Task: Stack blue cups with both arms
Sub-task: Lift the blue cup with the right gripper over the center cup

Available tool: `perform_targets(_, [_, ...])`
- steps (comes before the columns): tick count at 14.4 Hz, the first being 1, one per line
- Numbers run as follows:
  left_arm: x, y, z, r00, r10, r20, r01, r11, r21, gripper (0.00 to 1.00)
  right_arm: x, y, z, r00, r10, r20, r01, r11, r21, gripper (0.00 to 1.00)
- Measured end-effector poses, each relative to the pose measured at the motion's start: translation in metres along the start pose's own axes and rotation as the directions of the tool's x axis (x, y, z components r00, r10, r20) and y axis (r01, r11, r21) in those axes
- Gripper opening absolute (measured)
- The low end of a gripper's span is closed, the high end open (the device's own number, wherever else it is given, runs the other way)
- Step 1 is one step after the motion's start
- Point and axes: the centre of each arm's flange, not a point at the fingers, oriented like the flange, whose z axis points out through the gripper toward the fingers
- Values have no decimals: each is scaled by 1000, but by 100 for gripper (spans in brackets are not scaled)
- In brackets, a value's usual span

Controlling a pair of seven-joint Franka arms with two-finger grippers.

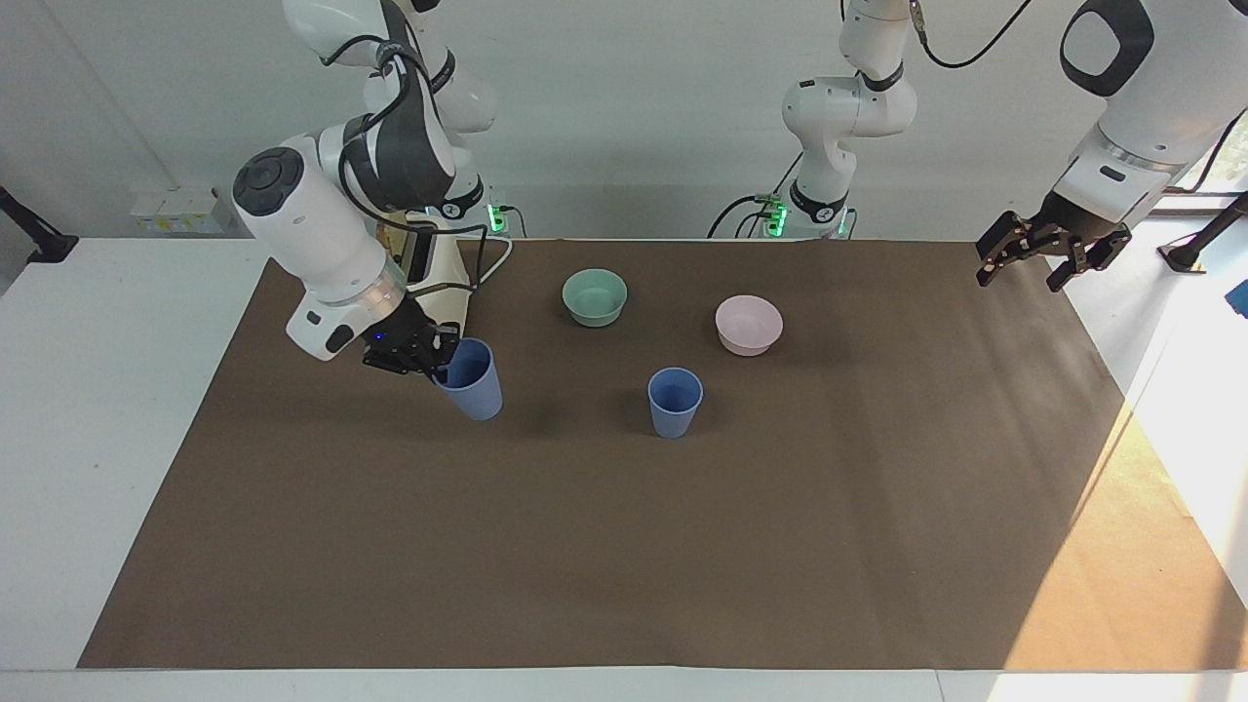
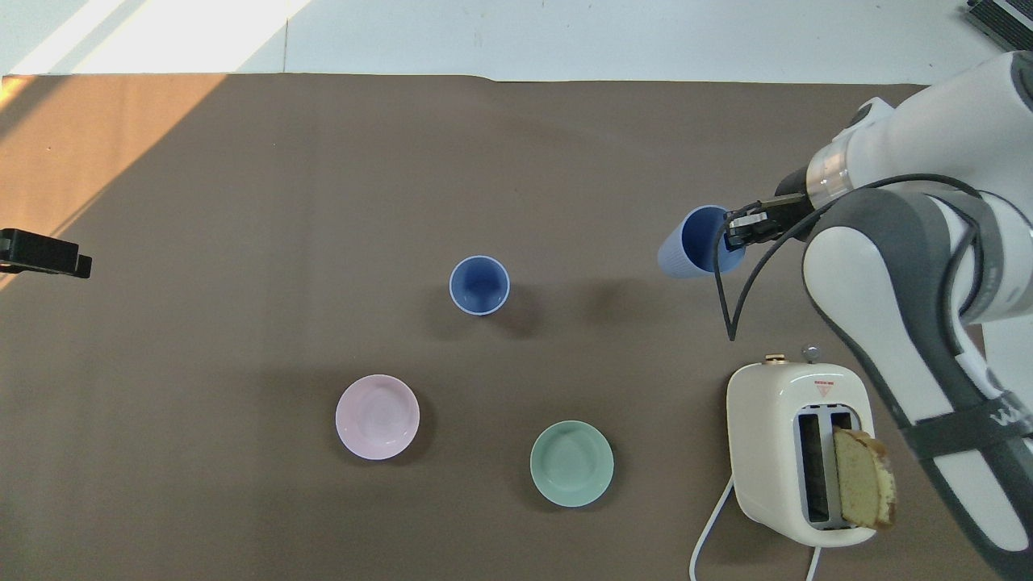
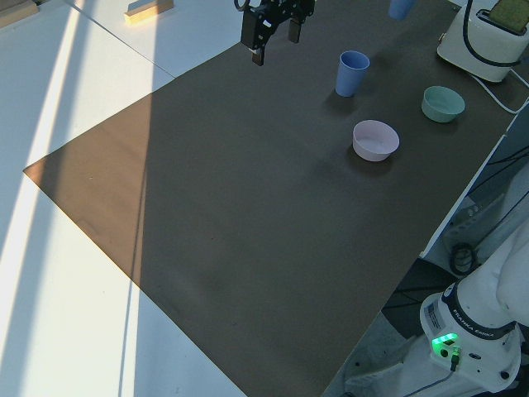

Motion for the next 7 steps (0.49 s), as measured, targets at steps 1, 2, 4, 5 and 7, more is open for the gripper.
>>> perform_targets(1, [0,0,0,1000,0,0,0,1000,0,100,4,-29,0,1000,-5,-6,5,1000,-10,4])
perform_targets(2, [0,0,0,1000,0,0,0,1000,0,100,8,-59,1,1000,-5,-15,5,999,-36,4])
perform_targets(4, [0,0,0,1000,0,0,0,1000,0,100,12,-122,1,999,-16,-37,13,996,-89,4])
perform_targets(5, [0,0,0,1000,0,0,0,1000,0,100,13,-146,-1,999,-22,-47,18,996,-91,4])
perform_targets(7, [0,0,0,1000,0,0,0,1000,0,100,13,-181,-5,998,-6,-70,0,997,-74,4])
